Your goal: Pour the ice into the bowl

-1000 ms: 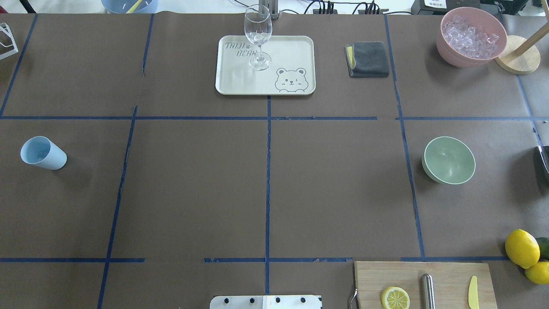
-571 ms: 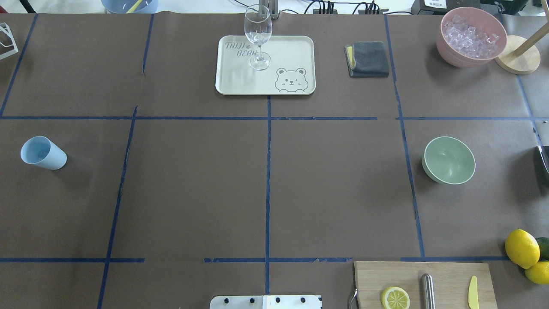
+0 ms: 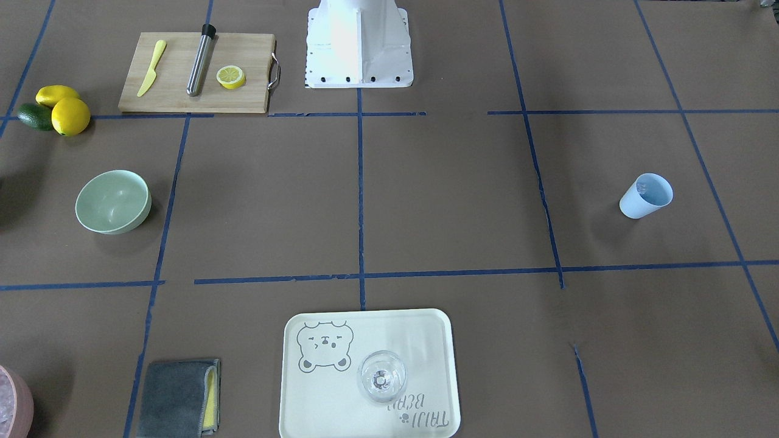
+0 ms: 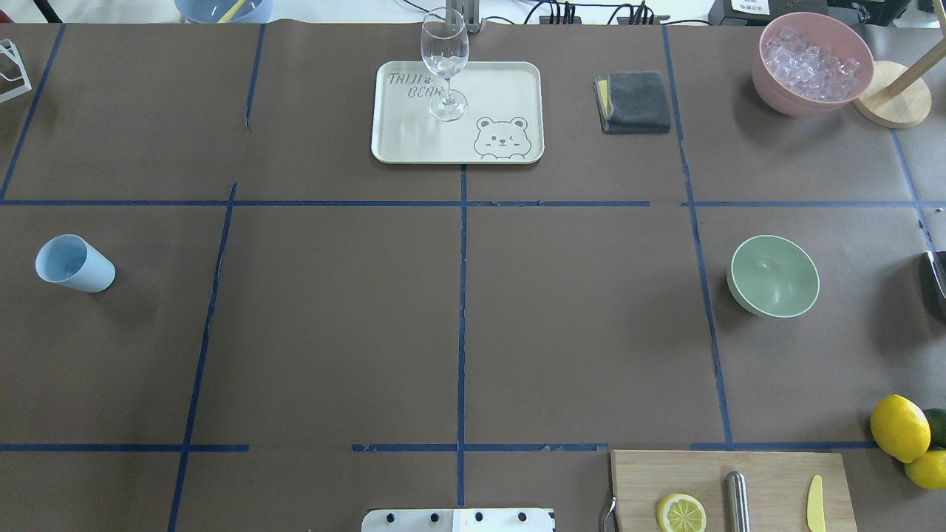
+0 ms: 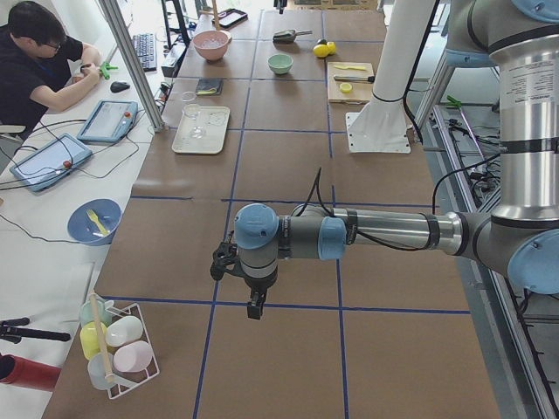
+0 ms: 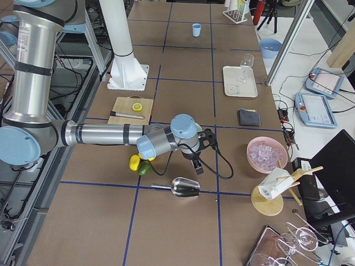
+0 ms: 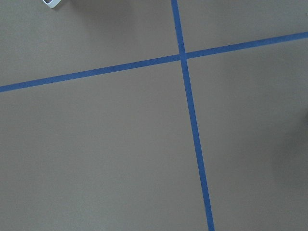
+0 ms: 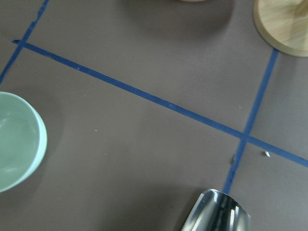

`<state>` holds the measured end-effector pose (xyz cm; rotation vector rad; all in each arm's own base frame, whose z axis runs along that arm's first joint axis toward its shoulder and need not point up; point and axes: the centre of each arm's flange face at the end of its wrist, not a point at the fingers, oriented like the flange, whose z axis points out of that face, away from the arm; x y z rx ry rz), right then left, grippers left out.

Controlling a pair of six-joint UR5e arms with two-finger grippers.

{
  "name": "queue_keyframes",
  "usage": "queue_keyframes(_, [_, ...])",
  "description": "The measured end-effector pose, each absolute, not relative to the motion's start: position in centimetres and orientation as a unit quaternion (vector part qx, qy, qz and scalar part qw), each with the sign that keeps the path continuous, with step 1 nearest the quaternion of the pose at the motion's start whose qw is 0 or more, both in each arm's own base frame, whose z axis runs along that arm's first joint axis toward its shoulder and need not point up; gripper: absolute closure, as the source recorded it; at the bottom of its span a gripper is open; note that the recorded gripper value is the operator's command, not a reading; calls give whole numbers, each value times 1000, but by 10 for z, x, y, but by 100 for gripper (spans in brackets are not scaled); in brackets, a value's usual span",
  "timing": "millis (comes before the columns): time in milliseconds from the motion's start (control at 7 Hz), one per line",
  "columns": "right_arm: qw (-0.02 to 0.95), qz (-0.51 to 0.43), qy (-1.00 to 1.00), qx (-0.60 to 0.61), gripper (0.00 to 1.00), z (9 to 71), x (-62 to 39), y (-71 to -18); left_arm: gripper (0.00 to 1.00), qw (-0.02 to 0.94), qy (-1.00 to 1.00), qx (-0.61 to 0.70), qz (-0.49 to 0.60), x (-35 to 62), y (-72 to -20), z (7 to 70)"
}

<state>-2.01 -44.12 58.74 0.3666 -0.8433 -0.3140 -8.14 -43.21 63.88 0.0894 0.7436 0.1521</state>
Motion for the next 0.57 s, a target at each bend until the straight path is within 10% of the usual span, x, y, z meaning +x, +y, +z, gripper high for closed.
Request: queue_keyframes(571, [874,-134,-439,162,0,542,-184,-441,0,927,365,39,73,-81,-427,644])
